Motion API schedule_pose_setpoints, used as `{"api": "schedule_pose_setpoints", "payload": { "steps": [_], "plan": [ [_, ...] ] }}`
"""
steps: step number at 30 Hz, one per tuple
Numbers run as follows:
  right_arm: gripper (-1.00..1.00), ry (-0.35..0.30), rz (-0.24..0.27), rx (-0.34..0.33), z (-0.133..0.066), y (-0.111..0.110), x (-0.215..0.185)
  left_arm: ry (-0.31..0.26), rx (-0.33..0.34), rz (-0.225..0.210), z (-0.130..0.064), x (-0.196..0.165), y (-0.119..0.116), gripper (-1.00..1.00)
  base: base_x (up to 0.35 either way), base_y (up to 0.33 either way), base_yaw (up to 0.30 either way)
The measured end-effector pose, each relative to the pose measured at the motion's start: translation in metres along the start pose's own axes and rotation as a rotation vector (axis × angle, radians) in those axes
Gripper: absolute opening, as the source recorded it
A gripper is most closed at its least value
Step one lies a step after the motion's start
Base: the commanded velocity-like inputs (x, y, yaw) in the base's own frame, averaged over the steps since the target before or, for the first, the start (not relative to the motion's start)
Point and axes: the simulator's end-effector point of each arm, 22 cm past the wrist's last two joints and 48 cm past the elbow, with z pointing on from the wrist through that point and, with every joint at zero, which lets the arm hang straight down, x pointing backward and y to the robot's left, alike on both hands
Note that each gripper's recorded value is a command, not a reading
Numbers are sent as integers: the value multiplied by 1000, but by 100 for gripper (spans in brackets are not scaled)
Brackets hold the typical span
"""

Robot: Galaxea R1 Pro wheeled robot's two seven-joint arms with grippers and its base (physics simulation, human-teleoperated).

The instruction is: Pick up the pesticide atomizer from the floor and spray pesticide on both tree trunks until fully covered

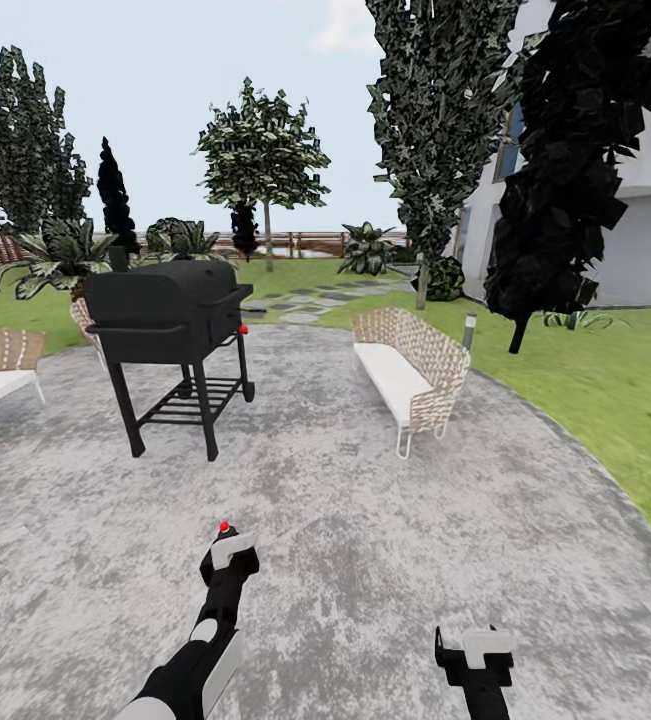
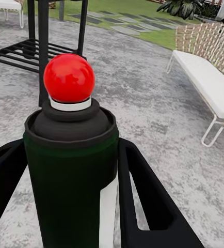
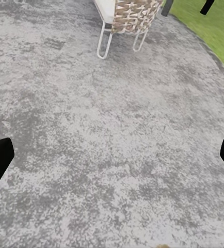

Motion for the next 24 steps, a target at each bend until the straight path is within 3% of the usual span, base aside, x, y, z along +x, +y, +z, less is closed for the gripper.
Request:
{"api": "schedule_pose_setpoints", "payload": {
  "steps": [15, 24],
  "plan": [
    [100, 0, 0, 0, 0, 0, 0, 0, 1, 1, 0, 0, 0, -100, 117, 0, 0],
    [100, 0, 0, 0, 0, 0, 0, 0, 2, 1, 0, 0, -1, -100, 227, 0, 0]
  ]
}}
